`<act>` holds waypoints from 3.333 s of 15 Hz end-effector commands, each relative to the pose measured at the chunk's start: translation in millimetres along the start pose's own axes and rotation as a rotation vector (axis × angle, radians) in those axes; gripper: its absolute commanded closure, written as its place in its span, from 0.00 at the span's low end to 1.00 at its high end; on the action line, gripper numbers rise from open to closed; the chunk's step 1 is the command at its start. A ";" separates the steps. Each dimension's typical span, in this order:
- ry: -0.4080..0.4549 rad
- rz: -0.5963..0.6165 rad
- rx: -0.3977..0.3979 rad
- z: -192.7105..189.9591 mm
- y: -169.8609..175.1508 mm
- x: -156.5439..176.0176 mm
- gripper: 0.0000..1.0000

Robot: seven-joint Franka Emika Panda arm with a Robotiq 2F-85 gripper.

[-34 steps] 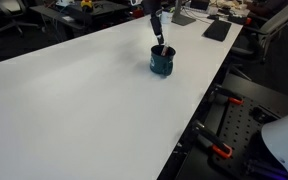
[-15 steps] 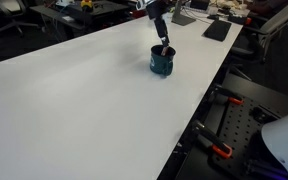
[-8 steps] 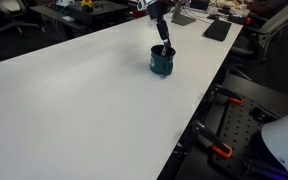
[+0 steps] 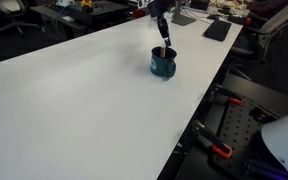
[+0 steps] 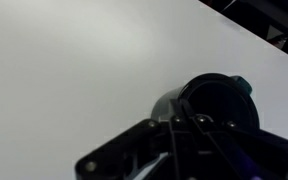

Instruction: Remove the marker from the cup and put it on the table

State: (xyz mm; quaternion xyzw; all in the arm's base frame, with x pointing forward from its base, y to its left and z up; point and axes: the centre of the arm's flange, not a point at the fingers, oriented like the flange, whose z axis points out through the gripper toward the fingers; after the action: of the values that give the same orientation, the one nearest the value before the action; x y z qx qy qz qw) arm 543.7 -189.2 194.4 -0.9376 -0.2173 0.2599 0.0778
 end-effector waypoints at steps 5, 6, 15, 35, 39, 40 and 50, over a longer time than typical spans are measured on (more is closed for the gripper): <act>0.010 0.008 -0.015 -12.7 -11.7 -9.2 0.41; 0.011 0.005 -0.018 -13.3 -11.6 -8.2 0.34; 0.009 -0.029 -0.031 -14.8 -11.9 4.9 0.44; 0.003 -0.051 -0.034 -13.3 -16.2 13.0 0.58; -0.001 -0.058 -0.032 -11.6 -15.9 15.4 0.41; -0.001 -0.059 -0.033 -11.4 -16.0 16.0 0.43; 0.000 -0.064 -0.036 -13.9 -16.4 17.1 0.95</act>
State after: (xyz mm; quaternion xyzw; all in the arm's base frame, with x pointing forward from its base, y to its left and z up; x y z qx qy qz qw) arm 555.2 -169.1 199.5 -0.9338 -0.2415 0.2541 0.0720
